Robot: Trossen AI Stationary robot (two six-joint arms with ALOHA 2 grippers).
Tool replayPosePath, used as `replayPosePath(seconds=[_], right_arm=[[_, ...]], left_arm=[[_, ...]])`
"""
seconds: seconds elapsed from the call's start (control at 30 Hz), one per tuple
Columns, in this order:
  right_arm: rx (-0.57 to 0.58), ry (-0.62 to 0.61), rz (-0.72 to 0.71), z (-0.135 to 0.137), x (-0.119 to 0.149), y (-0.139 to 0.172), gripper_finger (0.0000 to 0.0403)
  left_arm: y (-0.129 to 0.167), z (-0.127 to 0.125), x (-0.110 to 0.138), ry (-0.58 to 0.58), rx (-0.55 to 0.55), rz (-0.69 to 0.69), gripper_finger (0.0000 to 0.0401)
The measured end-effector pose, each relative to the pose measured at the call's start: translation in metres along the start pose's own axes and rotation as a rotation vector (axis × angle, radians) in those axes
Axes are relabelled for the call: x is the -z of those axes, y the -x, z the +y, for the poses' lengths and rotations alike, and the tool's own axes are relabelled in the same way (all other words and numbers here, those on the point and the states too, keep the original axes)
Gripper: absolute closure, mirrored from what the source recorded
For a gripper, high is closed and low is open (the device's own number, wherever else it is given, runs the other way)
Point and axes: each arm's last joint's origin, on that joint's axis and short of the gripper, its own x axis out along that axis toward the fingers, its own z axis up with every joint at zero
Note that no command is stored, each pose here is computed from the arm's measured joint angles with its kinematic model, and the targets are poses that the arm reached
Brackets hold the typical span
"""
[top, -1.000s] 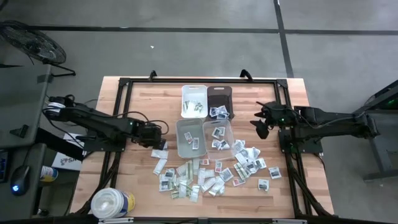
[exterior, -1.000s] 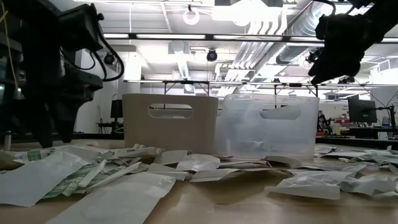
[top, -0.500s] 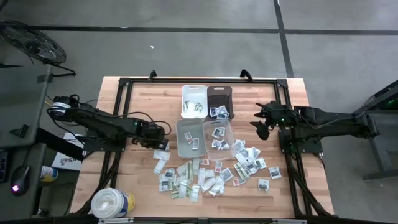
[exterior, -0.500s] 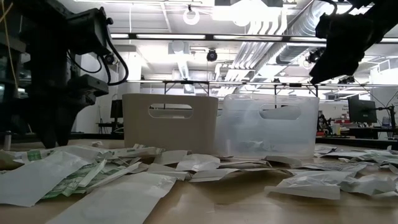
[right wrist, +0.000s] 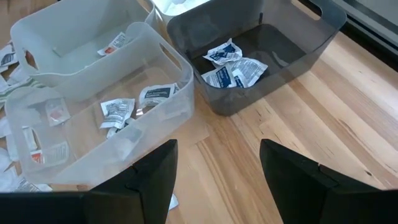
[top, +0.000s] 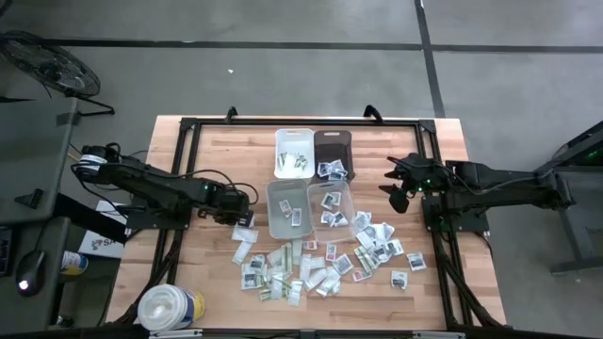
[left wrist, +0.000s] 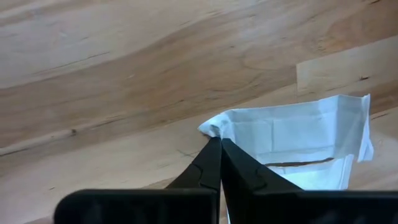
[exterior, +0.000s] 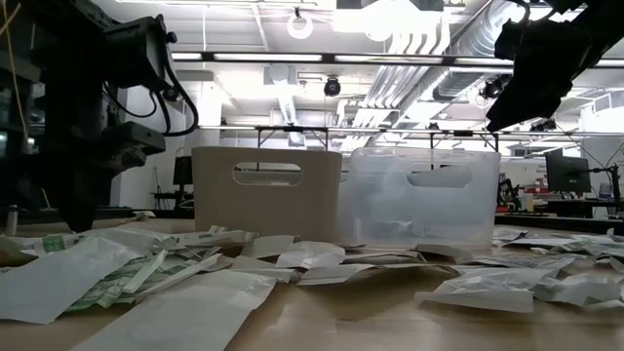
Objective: Pick & Place First Aid Supplies
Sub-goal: Put the green bandage pack into the white bin
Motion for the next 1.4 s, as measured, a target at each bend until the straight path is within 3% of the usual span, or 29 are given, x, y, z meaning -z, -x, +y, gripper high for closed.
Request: replayPosePath(seconds=[0.5, 0.8, 1.13, 1.4], right_arm=[[0.0, 0.026, 0.0, 0.0, 0.0, 0.0, 0.0181], [0.0, 0.026, 0.0, 0.0, 0.0, 0.0, 0.0181], [-0.003, 0.026, 0.0, 0.0, 0.0, 0.0, 0.0181], [-0.001, 0.025, -0.007, 0.0, -0.001, 0.0, 0.0181]], left_arm=[[0.044, -0.012, -0.001, -0.174, 0.088, -0.144, 0.0401], [0.075, -0.027, -0.004, -0.16, 0.185, -0.323, 0.0401], [0.113, -0.052, -0.013, -0.134, 0.244, -0.644, 0.0401], [0.117, -0.064, -0.034, -0.112, 0.258, -0.718, 0.0401]])
